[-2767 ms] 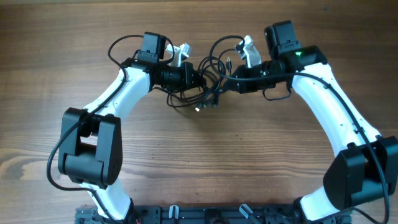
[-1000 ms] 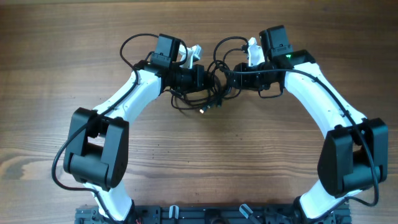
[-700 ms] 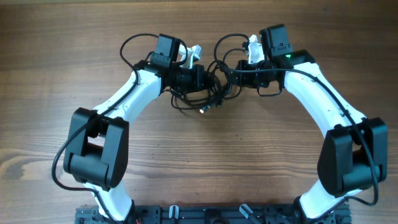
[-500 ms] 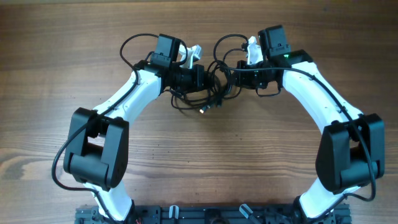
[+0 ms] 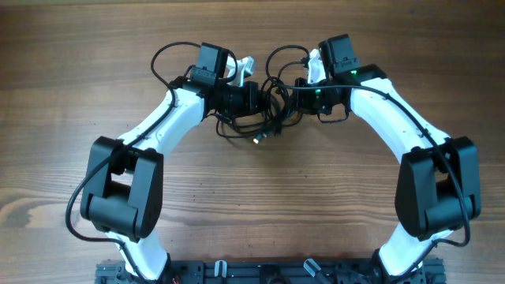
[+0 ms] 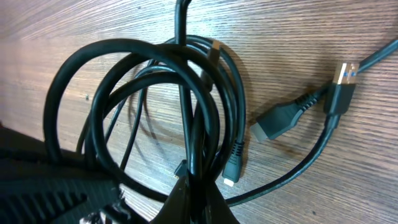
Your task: Untangle cables
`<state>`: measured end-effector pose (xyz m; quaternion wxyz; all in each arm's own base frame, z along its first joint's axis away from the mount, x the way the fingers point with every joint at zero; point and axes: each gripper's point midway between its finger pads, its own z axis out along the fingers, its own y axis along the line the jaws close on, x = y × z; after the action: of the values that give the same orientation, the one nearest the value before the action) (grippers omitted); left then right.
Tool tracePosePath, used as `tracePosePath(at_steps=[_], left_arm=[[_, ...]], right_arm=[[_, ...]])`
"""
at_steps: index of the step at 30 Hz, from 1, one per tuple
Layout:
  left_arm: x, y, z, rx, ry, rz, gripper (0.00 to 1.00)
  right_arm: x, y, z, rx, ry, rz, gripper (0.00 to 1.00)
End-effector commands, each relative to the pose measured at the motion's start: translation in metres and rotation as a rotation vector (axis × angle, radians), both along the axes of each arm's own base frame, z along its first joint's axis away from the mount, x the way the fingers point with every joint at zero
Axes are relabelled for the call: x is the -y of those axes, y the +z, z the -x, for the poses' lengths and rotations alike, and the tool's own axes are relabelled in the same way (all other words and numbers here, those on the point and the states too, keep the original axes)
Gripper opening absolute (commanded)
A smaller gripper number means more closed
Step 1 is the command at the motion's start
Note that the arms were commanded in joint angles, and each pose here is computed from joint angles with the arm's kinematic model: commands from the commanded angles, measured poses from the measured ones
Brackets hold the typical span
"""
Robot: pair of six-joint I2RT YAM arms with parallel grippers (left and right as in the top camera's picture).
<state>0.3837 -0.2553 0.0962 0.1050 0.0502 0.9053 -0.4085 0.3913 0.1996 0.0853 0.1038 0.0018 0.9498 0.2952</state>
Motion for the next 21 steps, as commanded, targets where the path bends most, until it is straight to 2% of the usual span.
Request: tracePosePath(at_steps=[1, 5, 9, 12, 14, 18, 21], left_arm=[[-0.001, 0.001, -0.007, 0.031, 0.022, -0.027, 0.04], [-0.003, 0.0, -0.009, 0.038, 0.036, -0.041, 0.04], [-0.017, -0.009, -0.021, -0.015, 0.183, -0.107, 0.04], [-0.019, -0.01, -0.022, -0.033, 0.214, -0.111, 0.04], [-0.018, -0.009, -0.024, -0.027, 0.217, -0.106, 0.04], [-0.015, -0.004, -0.031, 0.012, 0.219, -0.087, 0.04], [-0.012, 0.004, -0.041, 0.063, 0.221, -0.06, 0.04]], right_arm=[[-0.017, 0.029, 0.008, 0.049, 0.095, -0.089, 0.04], [-0.013, 0.079, 0.021, 0.156, 0.132, -0.098, 0.04], [-0.006, 0.135, 0.042, 0.265, 0.134, -0.119, 0.04], [0.005, 0.158, 0.059, 0.305, 0.111, -0.095, 0.04], [0.019, 0.16, 0.066, 0.298, 0.061, -0.031, 0.04], [0.059, 0.135, 0.082, 0.18, -0.083, 0.173, 0.04], [0.068, 0.107, 0.094, 0.092, -0.086, 0.23, 0.04]])
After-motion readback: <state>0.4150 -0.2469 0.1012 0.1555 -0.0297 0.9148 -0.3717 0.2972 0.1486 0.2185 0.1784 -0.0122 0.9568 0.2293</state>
